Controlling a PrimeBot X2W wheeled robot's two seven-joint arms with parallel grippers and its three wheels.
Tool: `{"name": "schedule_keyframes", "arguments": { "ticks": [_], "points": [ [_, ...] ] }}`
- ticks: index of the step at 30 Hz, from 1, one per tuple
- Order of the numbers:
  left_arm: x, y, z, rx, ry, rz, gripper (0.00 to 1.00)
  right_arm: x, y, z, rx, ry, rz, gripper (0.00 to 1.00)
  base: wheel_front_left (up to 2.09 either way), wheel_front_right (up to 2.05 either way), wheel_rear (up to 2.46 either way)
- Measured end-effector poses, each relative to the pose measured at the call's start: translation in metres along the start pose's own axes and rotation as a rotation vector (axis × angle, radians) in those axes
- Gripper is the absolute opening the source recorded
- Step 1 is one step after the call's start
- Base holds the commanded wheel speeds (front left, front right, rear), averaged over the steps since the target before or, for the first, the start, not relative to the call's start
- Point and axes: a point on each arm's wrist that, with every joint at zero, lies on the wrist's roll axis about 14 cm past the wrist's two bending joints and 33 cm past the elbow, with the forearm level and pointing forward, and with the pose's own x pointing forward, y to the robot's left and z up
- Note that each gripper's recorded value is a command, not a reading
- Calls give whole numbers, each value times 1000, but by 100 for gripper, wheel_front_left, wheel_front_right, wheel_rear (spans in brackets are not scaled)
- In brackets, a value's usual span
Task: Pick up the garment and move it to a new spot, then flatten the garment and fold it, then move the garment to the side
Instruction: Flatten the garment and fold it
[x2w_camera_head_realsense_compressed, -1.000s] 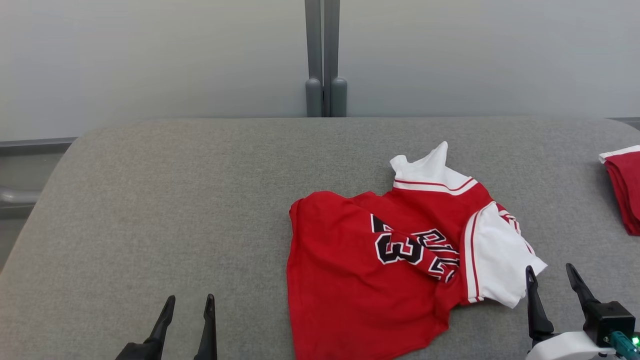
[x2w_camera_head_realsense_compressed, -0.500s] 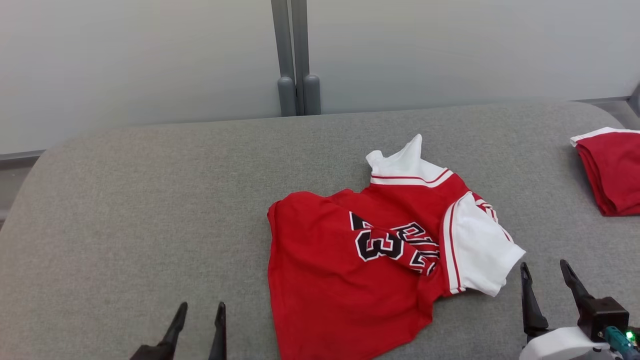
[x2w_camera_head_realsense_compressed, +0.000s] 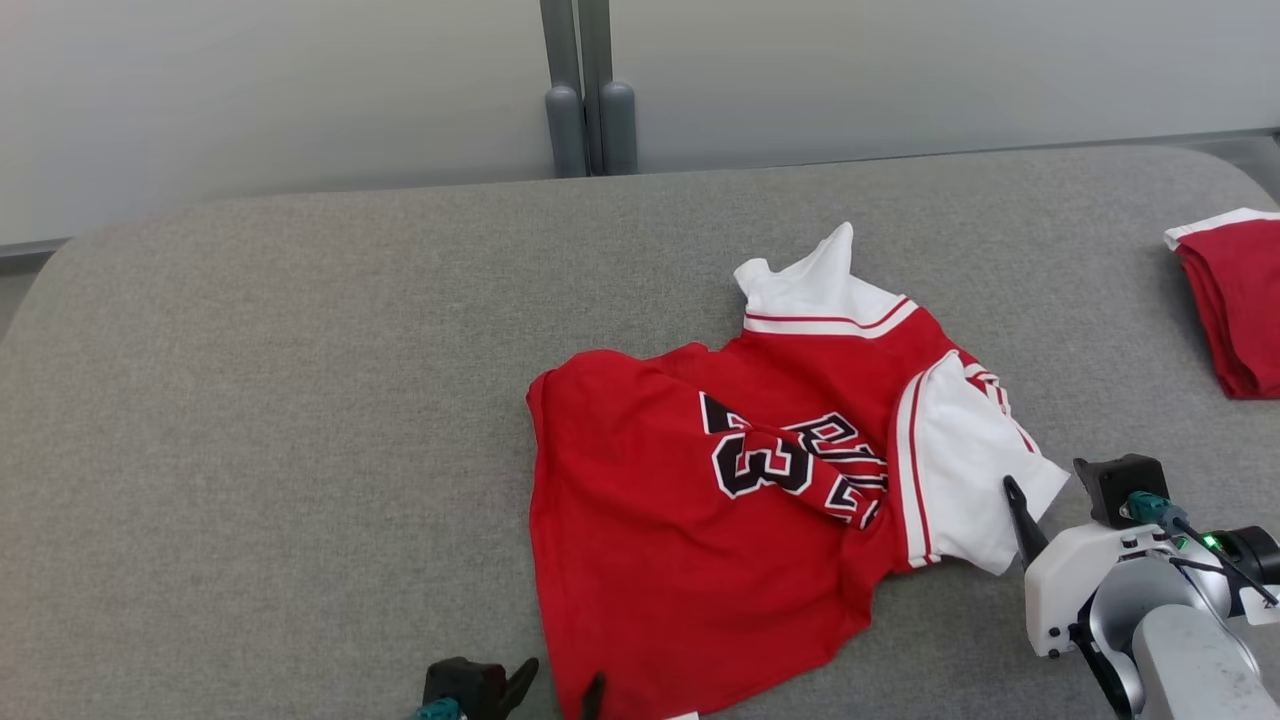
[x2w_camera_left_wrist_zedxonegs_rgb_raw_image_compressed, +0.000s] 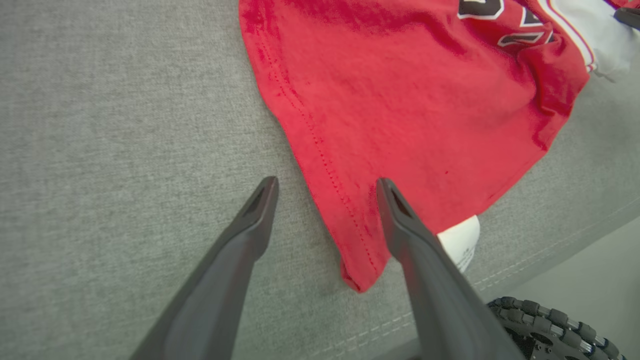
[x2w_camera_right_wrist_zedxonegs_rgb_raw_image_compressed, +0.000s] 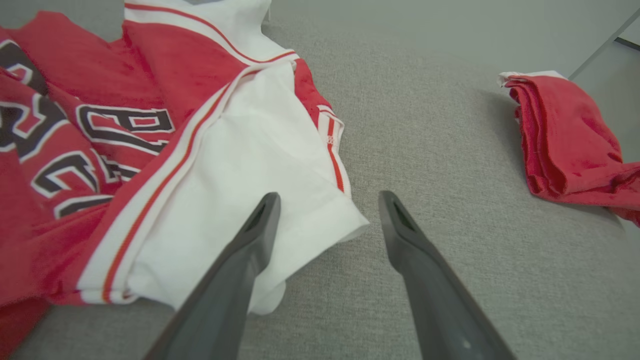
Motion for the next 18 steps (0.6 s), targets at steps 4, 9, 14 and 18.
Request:
{"name": "schedule_keyframes", "arguments": {
  "ticks": [4, 9, 14, 18],
  "points": [
    [6, -5, -5, -19, 28, -22, 100, 8, 0, -15, 11, 68, 8, 100, 0, 0, 0],
    [11, -4, -12, -26, 52, -21, 100, 14, 6, -23, 15, 99, 27, 100, 0, 0, 0],
    [16, -3, -15, -23, 69, -23, 100, 17, 11, -27, 35, 114, 38, 100, 0, 0, 0],
    [18, -5, -18, -25, 83, -31, 100, 17, 13, -31, 46, 124, 44, 100, 0, 0, 0]
  ]
}}
